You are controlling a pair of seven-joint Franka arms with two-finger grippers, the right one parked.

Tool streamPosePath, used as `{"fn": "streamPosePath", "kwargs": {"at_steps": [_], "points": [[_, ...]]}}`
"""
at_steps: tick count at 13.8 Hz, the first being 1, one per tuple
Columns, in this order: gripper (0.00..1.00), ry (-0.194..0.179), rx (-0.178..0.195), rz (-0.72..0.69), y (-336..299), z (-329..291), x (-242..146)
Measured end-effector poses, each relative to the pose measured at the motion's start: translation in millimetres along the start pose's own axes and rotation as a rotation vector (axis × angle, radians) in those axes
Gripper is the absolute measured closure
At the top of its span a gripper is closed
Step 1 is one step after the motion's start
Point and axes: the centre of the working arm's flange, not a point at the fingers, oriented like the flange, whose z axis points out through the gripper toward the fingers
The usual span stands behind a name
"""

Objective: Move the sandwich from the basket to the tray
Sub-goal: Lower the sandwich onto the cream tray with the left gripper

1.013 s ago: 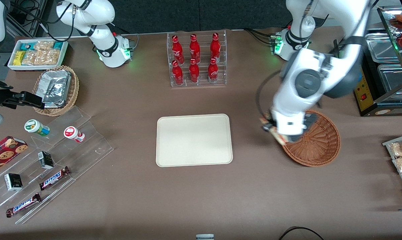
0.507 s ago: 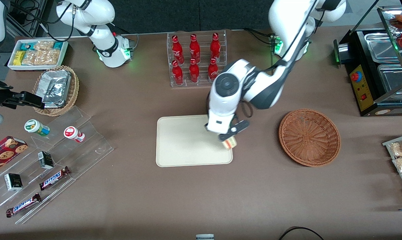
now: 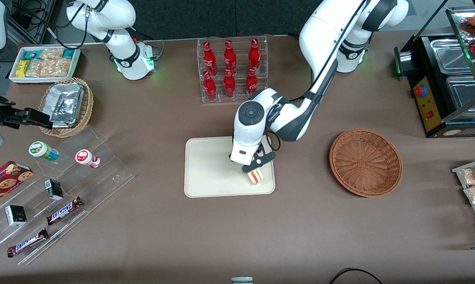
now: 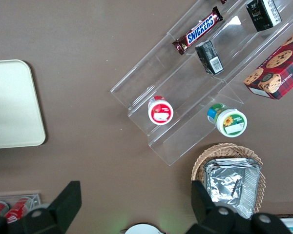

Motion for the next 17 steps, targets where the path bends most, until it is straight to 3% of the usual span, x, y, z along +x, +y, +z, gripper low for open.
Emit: {"fn": "streamPosePath", "kwargs": {"at_steps": [7,17], "points": [[0.90,0.027,-0.090,0.014,10,14,-2],[0.90,-0.035,-0.071,0.335,23,27,-50]]}}
